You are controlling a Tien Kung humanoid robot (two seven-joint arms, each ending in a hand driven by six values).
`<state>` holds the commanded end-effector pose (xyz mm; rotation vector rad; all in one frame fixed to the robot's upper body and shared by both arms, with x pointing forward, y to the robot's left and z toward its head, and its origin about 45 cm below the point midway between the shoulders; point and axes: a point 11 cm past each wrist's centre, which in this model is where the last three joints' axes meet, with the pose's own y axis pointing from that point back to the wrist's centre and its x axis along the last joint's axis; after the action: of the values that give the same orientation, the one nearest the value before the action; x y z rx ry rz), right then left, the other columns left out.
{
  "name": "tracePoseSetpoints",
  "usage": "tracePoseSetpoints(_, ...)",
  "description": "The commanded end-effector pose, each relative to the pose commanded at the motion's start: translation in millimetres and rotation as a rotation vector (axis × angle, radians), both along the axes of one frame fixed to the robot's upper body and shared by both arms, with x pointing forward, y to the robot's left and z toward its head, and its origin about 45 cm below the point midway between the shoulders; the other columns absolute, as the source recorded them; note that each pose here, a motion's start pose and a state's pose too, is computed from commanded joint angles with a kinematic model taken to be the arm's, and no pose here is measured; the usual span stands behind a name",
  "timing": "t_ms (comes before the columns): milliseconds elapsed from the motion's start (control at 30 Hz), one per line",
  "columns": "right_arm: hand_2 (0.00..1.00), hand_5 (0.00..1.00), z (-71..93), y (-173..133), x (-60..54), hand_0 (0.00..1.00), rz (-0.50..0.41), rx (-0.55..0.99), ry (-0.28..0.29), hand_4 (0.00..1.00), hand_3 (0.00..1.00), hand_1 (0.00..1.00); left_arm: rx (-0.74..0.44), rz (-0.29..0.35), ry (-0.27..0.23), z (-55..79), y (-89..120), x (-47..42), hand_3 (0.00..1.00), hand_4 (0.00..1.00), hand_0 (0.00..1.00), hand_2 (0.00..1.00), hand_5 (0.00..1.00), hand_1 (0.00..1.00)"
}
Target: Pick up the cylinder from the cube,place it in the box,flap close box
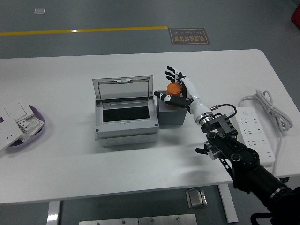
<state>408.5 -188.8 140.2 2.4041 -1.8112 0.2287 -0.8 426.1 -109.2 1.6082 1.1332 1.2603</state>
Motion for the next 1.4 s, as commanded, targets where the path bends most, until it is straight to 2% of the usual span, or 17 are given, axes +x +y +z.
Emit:
tracePoseSetpoints(433, 0.895, 0.148, -7.4, -4, -1.7, 0.929, -0.012, 0.006, 0.025, 0.923, 0.953, 0.900, -0.004, -0.007, -0.002, -0.5, -1, -0.1, 0.605, 0.677, 0.599, 0.563, 0.255, 0.583)
tracePoseSetpoints(467, 0.875, 0.160, -7.9, -4, -1.8, 0.889, -0.013, 0.007, 0.026, 0.925, 0.950, 0.876, -0.004, -0.007, -0.002, -0.5, -1, -0.4, 0.605, 0.678, 0.600, 0.563, 0.253, 0.584)
tracePoseSetpoints(633, 0.875, 0.160, -8.6, -5, -2.1, 0.889, -0.020, 0.016, 0.028, 0.925, 0.950, 0.876, -0.005, -0.008, -0.002, -0.6, -1, -0.7, 0.605, 0.678, 0.600, 0.563, 0.253, 0.584)
tracePoseSetpoints(667, 0.775, 0.152, -8.8, -5, -2.2, 0.837, -0.021, 0.017, 0.028, 0.893, 0.790, 0.808, -0.006, -0.009, -0.003, -0.7, -1, -0.6, 0.606, 0.679, 0.599, 0.563, 0.252, 0.584)
tracePoseSetpoints(833, 0.775, 0.152, -9.9, -5, -3.0, 0.837, -0.025, 0.021, 0.031, 0.893, 0.790, 0.808, -0.008, -0.009, -0.006, -1.1, -2, 0.1, 0.606, 0.679, 0.599, 0.563, 0.252, 0.584)
tracePoseSetpoints(867, 0.695, 0.083, -10.0, -5, -3.1, 0.780, -0.025, 0.021, 0.032, 0.774, 0.655, 0.746, -0.009, -0.010, -0.006, -1.1, -2, 0.0, 0.606, 0.679, 0.600, 0.563, 0.252, 0.584)
tracePoseSetpoints(1033, 0.695, 0.083, -10.2, -4, -3.4, 0.780, -0.026, 0.019, 0.033, 0.774, 0.655, 0.746, -0.011, -0.009, -0.006, -1.5, -3, -0.4, 0.606, 0.679, 0.600, 0.563, 0.252, 0.584)
tracePoseSetpoints(1067, 0.625, 0.051, -10.5, -4, -3.6, 0.702, -0.026, 0.019, 0.034, 0.709, 0.583, 0.682, -0.011, -0.009, -0.006, -1.5, -3, -0.4, 0.605, 0.679, 0.600, 0.563, 0.252, 0.584)
tracePoseSetpoints(1233, 0.625, 0.051, -12.7, -4, -4.7, 0.702, -0.024, 0.018, 0.044, 0.709, 0.583, 0.682, -0.013, -0.009, -0.008, -1.7, -4, -0.2, 0.605, 0.679, 0.600, 0.563, 0.252, 0.584)
tracePoseSetpoints(1267, 0.590, 0.020, -13.2, -3, -5.0, 0.578, -0.023, 0.018, 0.046, 0.644, 0.564, 0.628, -0.013, -0.009, -0.009, -1.8, -4, -0.2, 0.605, 0.678, 0.599, 0.563, 0.251, 0.585)
tracePoseSetpoints(1400, 0.590, 0.020, -14.7, -3, -5.6, 0.578, -0.022, 0.017, 0.053, 0.644, 0.564, 0.628, -0.016, -0.010, -0.011, -2.1, -4, -0.2, 0.605, 0.678, 0.599, 0.563, 0.251, 0.585)
